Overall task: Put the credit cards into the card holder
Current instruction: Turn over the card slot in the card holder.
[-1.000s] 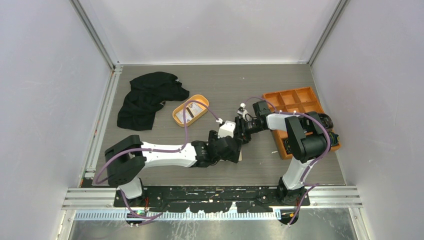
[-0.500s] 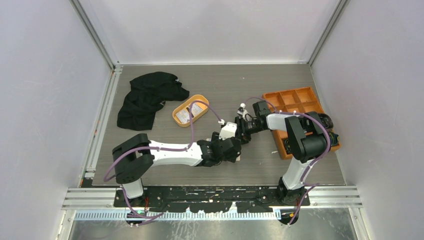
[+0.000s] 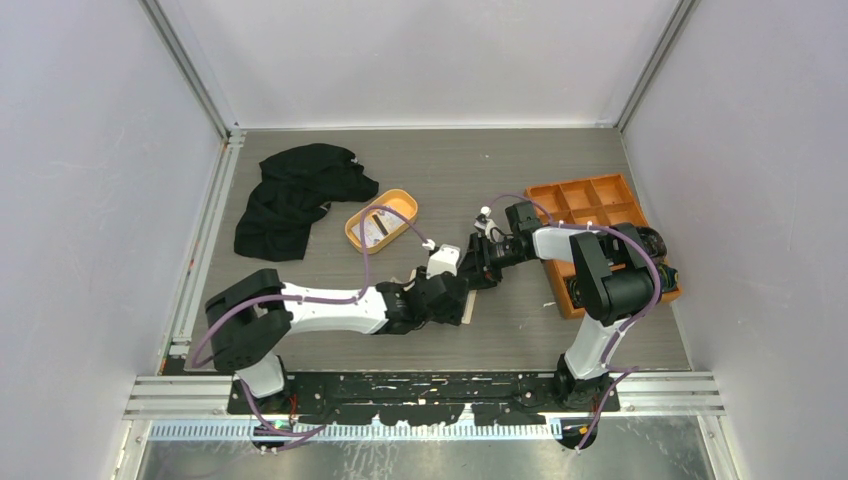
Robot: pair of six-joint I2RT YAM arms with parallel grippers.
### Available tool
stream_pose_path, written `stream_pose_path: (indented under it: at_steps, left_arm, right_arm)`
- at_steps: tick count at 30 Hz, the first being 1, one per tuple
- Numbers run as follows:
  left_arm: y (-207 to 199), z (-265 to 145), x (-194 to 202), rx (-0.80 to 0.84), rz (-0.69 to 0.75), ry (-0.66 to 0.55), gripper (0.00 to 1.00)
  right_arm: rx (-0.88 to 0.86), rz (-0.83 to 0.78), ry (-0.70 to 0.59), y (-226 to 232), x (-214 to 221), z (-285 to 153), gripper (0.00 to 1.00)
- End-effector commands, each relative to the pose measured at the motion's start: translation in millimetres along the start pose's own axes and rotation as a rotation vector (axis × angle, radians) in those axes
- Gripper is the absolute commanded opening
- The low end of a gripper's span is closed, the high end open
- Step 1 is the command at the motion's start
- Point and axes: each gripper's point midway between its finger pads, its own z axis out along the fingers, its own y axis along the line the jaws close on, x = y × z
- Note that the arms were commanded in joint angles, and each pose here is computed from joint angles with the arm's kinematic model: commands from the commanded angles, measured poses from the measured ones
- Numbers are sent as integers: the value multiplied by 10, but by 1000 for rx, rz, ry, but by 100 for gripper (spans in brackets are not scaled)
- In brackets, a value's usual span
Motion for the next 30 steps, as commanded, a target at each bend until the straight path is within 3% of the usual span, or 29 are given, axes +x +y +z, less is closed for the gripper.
stream_pose_path:
  at_steps: [1, 16, 24, 30]
  left_arm:
    - [-213, -111, -275, 135, -59, -85, 62]
    - [-318, -423, -365, 377, -134, -148, 74]
    - [99, -452, -229, 301, -142, -137, 74]
    - [118, -357, -166, 278, -120, -111, 71]
  right_arm:
    - [-46, -44, -6, 136, -88, -30, 50]
    - [-84, -40, -4, 179, -107, -15, 51]
    - [-82, -61, -8, 197, -117, -32, 49]
    - [-70, -70, -11, 195, -125, -43, 43]
